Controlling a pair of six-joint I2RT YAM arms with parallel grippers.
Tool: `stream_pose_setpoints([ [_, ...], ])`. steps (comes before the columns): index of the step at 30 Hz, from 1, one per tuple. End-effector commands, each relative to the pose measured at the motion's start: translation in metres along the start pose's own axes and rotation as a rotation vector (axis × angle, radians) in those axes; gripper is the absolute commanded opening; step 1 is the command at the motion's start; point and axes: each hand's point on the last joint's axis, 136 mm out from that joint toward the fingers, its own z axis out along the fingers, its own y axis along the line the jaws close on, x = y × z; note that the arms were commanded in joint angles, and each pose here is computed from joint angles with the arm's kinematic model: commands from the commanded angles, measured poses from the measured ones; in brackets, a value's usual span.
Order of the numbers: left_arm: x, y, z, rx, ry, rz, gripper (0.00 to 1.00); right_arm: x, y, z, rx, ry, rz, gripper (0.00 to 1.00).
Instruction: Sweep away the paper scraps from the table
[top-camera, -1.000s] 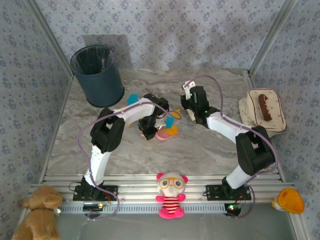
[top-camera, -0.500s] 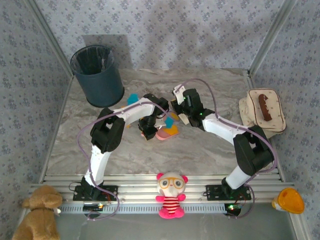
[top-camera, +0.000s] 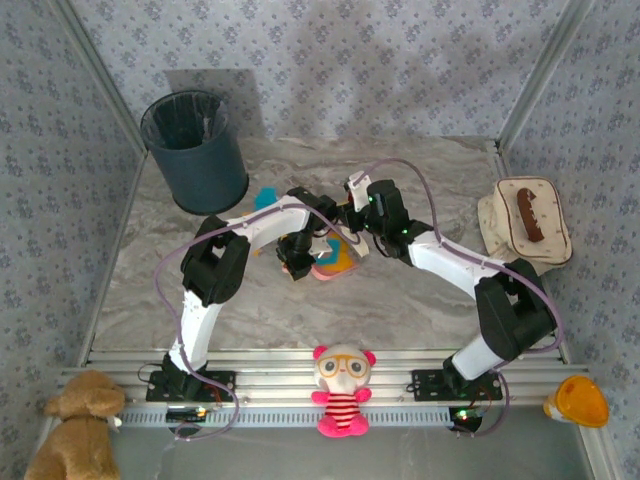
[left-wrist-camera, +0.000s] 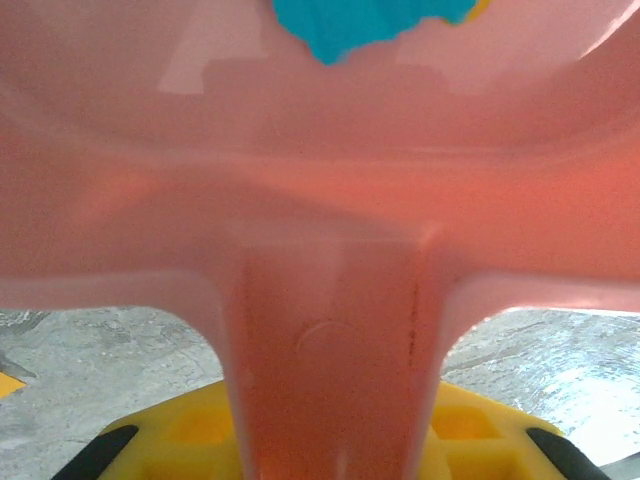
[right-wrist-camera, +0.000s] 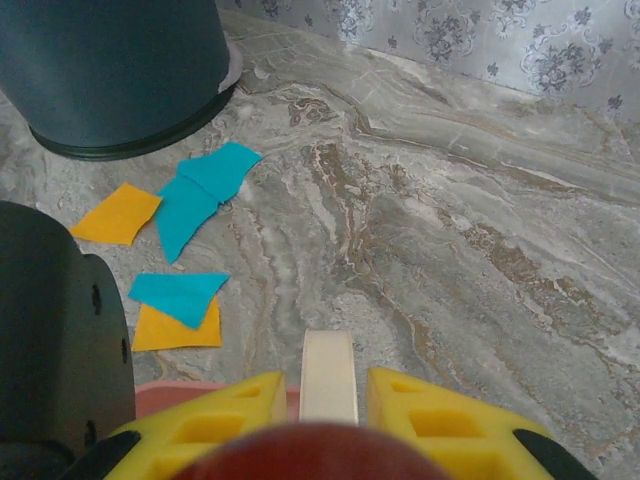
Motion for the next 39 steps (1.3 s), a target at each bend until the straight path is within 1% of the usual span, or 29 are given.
stream_pose_setpoints([
  [1, 0.002, 0.001, -0.009, 0.002, -0.002, -0.014, 0.0, 0.005, 0.014, -0.006, -0.063, 0.014, 0.069, 0.0],
  [9, 0.0, -0.001, -0.01, -0.001, -0.009, -0.01, 0.0, -0.002, 0.012, -0.011, -0.053, -0.013, 0.133, 0.0],
  [20, -0.001, -0.002, -0.014, 0.001, -0.027, -0.012, 0.0, -0.005, -0.013, -0.024, 0.063, -0.05, 0.223, 0.0],
  [32, -0.002, -0.001, -0.021, -0.013, -0.081, -0.022, 0.0, -0.011, -0.045, -0.058, 0.188, -0.103, 0.252, 0.0],
  [39, -0.004, -0.001, -0.029, -0.015, -0.131, -0.037, 0.0, -0.011, -0.064, -0.089, 0.253, -0.139, 0.275, 0.0],
])
